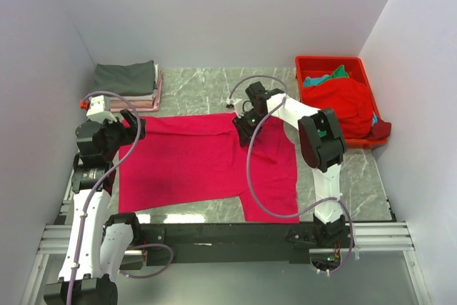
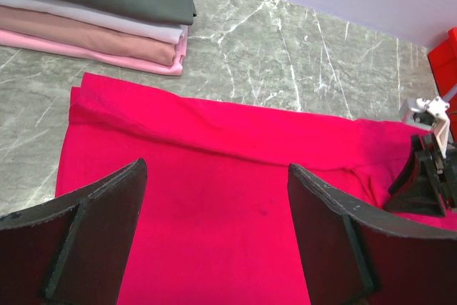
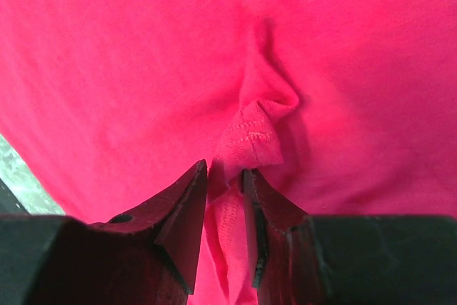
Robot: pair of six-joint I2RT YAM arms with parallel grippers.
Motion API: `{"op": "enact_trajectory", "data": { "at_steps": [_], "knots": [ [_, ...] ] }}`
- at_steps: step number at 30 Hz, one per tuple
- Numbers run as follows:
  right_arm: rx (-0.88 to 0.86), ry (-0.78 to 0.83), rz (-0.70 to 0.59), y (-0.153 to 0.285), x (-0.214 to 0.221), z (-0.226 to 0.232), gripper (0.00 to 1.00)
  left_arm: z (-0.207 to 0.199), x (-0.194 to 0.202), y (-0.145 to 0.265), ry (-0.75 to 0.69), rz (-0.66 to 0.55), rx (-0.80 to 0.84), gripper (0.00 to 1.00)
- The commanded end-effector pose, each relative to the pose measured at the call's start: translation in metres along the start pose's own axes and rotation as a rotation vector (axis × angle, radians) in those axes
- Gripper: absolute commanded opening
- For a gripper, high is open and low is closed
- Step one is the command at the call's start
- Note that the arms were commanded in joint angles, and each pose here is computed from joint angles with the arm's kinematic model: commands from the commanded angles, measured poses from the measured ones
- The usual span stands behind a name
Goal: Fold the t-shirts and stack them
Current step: Fold the tshirt
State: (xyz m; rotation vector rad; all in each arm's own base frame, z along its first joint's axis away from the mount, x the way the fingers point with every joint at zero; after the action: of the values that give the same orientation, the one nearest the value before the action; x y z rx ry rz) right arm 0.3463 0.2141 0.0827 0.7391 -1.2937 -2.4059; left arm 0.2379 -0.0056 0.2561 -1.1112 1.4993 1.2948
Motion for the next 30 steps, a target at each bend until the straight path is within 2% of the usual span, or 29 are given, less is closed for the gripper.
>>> {"op": "enact_trajectory", "data": {
  "at_steps": [1,12,16,18,21,23,25,28,30],
  "knots": [
    [0.019,0.085,-0.018,0.017,0.002,0.024,0.34,-0.003,-0.005,0.000,-0.020,-0.027,0.025,0.85],
    [0.007,0.258,0.062,-0.006,0.019,0.074,0.40,-0.002,-0.004,0.000,-0.021,-0.026,0.022,0.85],
    [-0.041,0.303,0.062,0.003,0.017,0.089,0.41,-0.003,-0.004,-0.001,-0.016,-0.023,0.028,0.85],
    [-0.036,0.338,0.017,0.019,0.011,0.092,0.43,-0.003,-0.004,-0.001,-0.013,-0.024,0.025,0.85],
    [0.014,0.329,-0.111,0.054,-0.004,0.074,0.48,0.000,-0.002,-0.003,0.011,-0.019,-0.004,0.87],
    [0.074,0.235,-0.196,0.080,-0.014,0.039,0.52,0.005,-0.001,-0.005,0.051,-0.018,-0.059,0.91],
    [0.136,0.146,-0.282,0.107,-0.026,-0.001,0.54,0.014,0.002,-0.008,0.097,-0.011,-0.144,0.99],
    [0.200,0.064,-0.359,0.125,-0.038,-0.039,0.55,0.024,0.010,-0.020,0.171,0.019,-0.174,0.99],
    [0.218,0.008,-0.402,0.137,-0.044,-0.063,0.55,0.024,0.016,-0.030,0.251,0.062,-0.133,0.99]
  ]
}}
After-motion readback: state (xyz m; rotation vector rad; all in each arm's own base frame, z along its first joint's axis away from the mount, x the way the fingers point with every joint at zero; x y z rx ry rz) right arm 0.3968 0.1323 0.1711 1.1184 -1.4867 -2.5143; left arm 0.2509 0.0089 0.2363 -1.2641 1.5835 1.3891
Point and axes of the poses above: each gripper's point midway between its finger pads, its own y axis back along the fingers, its own z axis along the line the jaws close on, x = y × z, the point moved 6 cm from there along y, back along the fingers, and after that the axes turned 14 degrees about -y, right-handed, at the moved point
